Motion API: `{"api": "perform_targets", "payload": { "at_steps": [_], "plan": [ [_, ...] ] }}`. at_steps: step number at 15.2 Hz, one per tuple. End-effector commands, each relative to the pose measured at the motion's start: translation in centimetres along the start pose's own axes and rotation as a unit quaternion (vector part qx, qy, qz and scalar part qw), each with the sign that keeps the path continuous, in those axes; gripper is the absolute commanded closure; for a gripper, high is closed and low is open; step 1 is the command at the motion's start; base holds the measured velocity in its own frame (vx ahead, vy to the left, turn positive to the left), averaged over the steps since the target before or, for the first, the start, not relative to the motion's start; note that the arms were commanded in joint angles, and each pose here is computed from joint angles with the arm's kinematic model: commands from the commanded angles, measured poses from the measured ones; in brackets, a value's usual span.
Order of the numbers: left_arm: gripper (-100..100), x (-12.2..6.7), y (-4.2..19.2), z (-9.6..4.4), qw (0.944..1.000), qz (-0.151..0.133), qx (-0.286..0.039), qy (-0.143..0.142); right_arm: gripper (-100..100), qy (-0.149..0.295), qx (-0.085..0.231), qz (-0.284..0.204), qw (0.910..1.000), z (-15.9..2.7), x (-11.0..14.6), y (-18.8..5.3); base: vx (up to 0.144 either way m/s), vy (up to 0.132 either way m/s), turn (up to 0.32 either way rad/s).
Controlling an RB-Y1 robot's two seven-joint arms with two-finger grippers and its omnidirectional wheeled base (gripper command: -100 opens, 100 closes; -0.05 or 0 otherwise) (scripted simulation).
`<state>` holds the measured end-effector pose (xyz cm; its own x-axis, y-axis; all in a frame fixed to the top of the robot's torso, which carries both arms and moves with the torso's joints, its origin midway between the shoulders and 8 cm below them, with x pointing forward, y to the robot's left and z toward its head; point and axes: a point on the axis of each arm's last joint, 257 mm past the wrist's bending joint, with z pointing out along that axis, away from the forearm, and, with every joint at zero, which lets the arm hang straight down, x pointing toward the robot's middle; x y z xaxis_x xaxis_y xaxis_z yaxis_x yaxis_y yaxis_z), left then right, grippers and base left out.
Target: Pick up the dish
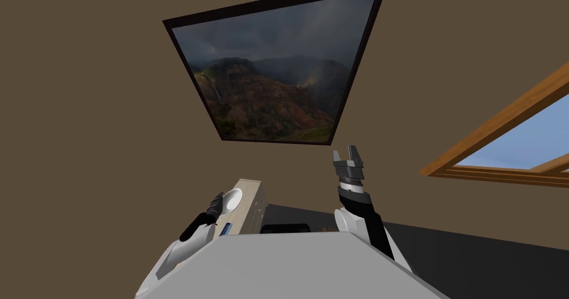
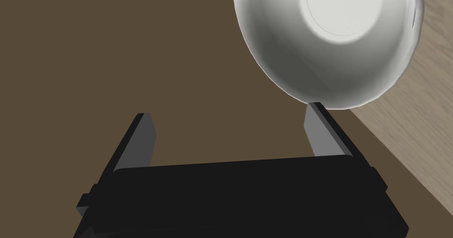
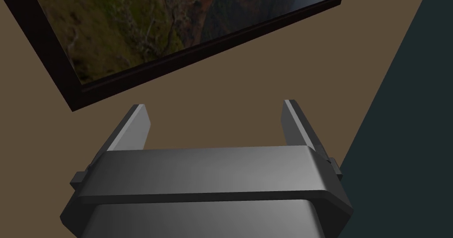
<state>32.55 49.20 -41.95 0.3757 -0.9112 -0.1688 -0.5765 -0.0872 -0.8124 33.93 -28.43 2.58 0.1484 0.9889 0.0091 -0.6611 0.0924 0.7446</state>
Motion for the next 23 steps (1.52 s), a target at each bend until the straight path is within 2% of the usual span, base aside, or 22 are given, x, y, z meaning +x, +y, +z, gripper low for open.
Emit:
{"api": "perform_targets", "payload": {
  "at_steps": [1, 2, 3, 4, 5, 7, 8, 10, 11, 12, 13, 15, 16, 17, 18, 19, 23],
  "plan": [
    [-100, -0.2, 1.8, 0.2, 0.9997, -0.011, -0.023, -0.003, 0, 0.000, 0.000, 0.000, 1.0000, 0.0, 0.0, 0.0, 0.018, 0.009, -0.040],
    [-100, -0.5, 3.6, 0.2, 0.9985, -0.024, -0.048, -0.006, 0, 0.000, 0.000, 0.000, 1.0000, 0.0, 0.0, 0.0, 0.018, 0.009, -0.038],
    [-100, -0.5, 3.6, 0.2, 0.9985, -0.024, -0.048, -0.006, 0, 0.000, 0.000, 0.000, 1.0000, 0.0, 0.0, 0.0, 0.018, 0.009, -0.040],
    [-100, -0.6, 5.4, 0.3, 0.9967, -0.037, -0.072, -0.008, 0, 0.000, 0.000, 0.000, 1.0000, 0.0, 0.0, 0.0, 0.020, 0.009, -0.048],
    [-100, -0.6, 5.4, 0.3, 0.9967, -0.037, -0.072, -0.008, 0, 0.000, 0.000, 0.000, 1.0000, 0.0, 0.0, 0.0, 0.020, 0.009, -0.042],
    [-100, -0.7, 8.6, 0.1, 0.9914, -0.061, -0.116, -0.011, 0, 0.000, 0.000, 0.000, 1.0000, 0.0, 0.0, 0.0, 0.030, 0.014, -0.070],
    [-100, -0.7, 8.6, 0.1, 0.9914, -0.061, -0.116, -0.011, 0, 0.000, 0.000, 0.000, 1.0000, 0.0, 0.0, 0.0, 0.034, 0.017, -0.050],
    [-100, -0.5, 11.3, -0.2, 0.9847, -0.083, -0.152, -0.012, 0, 0.000, 0.000, 0.000, 1.0000, 0.0, 0.0, 0.0, 0.037, 0.017, -0.050],
    [-100, -0.5, 11.3, -0.2, 0.9847, -0.083, -0.152, -0.012, 0, 0.000, 0.000, 0.000, 1.0000, 0.0, 0.0, 0.0, 0.035, 0.017, -0.050],
    [-100, -0.3, 12.4, -0.4, 0.9813, -0.093, -0.168, -0.012, 0, 0.000, 0.000, 0.000, 1.0000, 0.0, 0.0, 0.0, 0.032, 0.012, -0.044],
    [-100, -0.3, 12.4, -0.4, 0.9813, -0.093, -0.168, -0.012, 0, 0.000, 0.000, 0.000, 1.0000, 0.0, 0.0, 0.0, 0.029, 0.011, -0.034],
    [-100, 0.1, 14.2, -0.7, 0.9747, -0.110, -0.194, -0.012, 0, 0.000, 0.000, 0.000, 1.0000, 0.0, 0.0, 0.0, 0.039, 0.015, -0.043],
    [-100, 0.1, 14.2, -0.7, 0.9747, -0.110, -0.194, -0.012, 0, 0.000, 0.000, 0.000, 1.0000, 0.0, 0.0, 0.0, 0.037, 0.013, -0.046],
    [-100, 0.5, 15.5, -1.0, 0.9694, -0.123, -0.213, -0.010, 0, 0.000, 0.000, 0.000, 1.0000, 0.0, 0.0, 0.0, 0.047, 0.012, -0.054],
    [-100, 0.7, 15.9, -1.1, 0.9674, -0.127, -0.219, -0.010, 0, 0.000, 0.000, 0.000, 1.0000, 0.0, 0.0, 0.0, 0.056, 0.018, -0.063],
    [-100, 0.5, 15.2, -1.0, 0.9710, -0.119, -0.207, -0.011, 0, 0.000, 0.000, 0.000, 1.0000, 0.0, 0.0, 0.0, 0.032, 0.013, -0.023],
    [-100, 0.3, 16.1, -0.3, 0.9695, -0.127, -0.209, -0.015, 0, 0.000, 0.000, 0.000, 1.0000, 0.0, 0.0, 0.0, -0.004, 0.008, -0.055]
  ]
}}
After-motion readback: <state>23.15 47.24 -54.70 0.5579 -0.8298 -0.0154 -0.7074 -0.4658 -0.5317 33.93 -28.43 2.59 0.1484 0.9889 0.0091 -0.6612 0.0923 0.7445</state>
